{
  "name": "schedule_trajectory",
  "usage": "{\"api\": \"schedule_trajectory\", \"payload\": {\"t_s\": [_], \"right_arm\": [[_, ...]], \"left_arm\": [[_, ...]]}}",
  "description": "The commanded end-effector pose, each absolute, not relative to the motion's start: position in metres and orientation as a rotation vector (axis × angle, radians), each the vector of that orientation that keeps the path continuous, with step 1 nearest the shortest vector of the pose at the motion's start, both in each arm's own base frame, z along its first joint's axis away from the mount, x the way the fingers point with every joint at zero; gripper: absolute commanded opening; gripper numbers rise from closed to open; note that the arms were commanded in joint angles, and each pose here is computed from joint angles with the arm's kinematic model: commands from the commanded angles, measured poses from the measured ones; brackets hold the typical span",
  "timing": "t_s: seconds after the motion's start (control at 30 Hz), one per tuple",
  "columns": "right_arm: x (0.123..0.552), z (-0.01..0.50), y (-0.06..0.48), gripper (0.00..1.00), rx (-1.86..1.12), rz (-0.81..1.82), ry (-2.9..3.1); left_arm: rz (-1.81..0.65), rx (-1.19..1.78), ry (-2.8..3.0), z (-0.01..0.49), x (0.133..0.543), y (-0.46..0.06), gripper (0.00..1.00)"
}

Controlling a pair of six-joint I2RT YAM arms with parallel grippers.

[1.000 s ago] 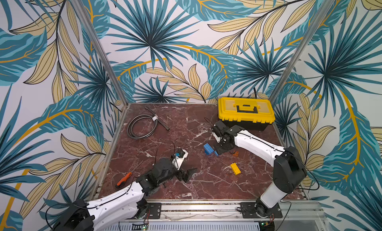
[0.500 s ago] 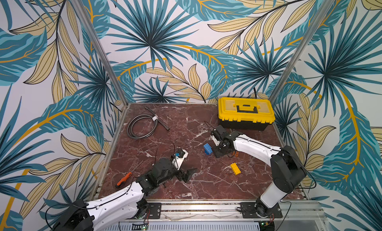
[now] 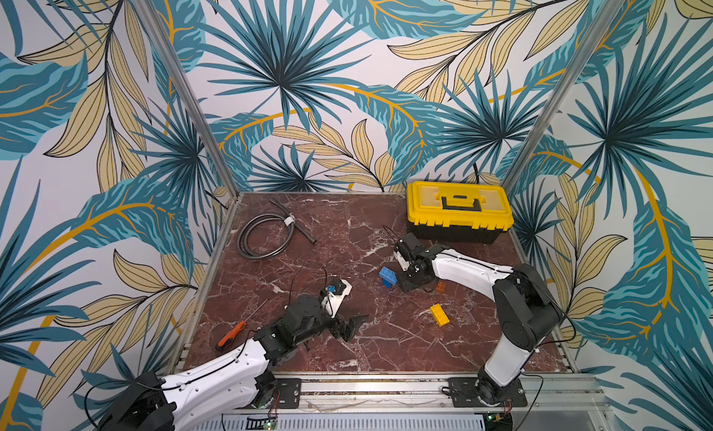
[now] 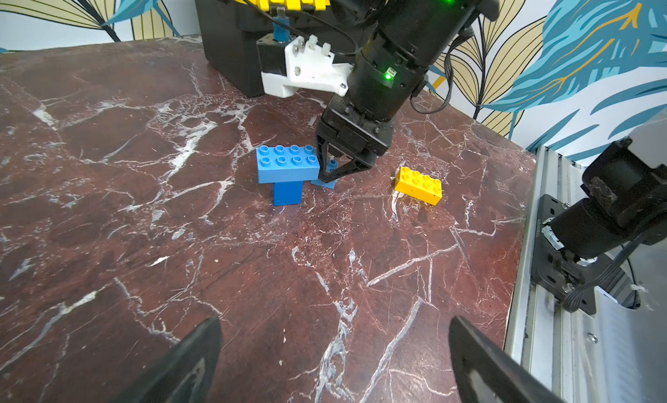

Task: Assemble the letter f with lego
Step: Pick up the lego brick from the center of the board.

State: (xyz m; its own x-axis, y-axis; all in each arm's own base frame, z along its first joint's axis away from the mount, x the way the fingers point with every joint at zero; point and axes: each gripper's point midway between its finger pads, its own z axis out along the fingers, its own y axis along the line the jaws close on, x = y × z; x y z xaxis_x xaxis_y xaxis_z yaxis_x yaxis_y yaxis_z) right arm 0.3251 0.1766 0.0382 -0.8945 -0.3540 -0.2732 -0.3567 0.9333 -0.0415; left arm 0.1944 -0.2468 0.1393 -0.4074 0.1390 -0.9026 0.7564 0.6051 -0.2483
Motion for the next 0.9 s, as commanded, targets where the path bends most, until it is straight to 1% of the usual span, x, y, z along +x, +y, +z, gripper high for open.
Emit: {"api": "schedule_trajectory", "payload": {"t_s": [0.0,0.3,0.5,0.77,0.87], "right_arm": [[0.321,0.025,0.176,0.51,-0.524,0.028,2.847],[0.32,0.02,0.174,0.48,-0.519,0.021,2.861],[0.319,0.018,0.173,0.44,-0.519,0.015,2.872],[0.318,0.017,0.17,0.44,-0.518,0.003,2.883],[0.318,0.017,0.17,0.42,-0.514,0.001,2.883]], "left_arm": [[-0.865,0.769,1.836,0.153,0.19,-0.255,0.99],[-0.889,0.799,1.849,0.144,0.182,-0.255,0.99],[-0.849,0.769,1.874,0.133,0.184,-0.246,0.99],[-0.8,0.725,1.918,0.118,0.187,-0.237,0.99],[-0.789,0.71,1.92,0.118,0.189,-0.236,1.0]]}}
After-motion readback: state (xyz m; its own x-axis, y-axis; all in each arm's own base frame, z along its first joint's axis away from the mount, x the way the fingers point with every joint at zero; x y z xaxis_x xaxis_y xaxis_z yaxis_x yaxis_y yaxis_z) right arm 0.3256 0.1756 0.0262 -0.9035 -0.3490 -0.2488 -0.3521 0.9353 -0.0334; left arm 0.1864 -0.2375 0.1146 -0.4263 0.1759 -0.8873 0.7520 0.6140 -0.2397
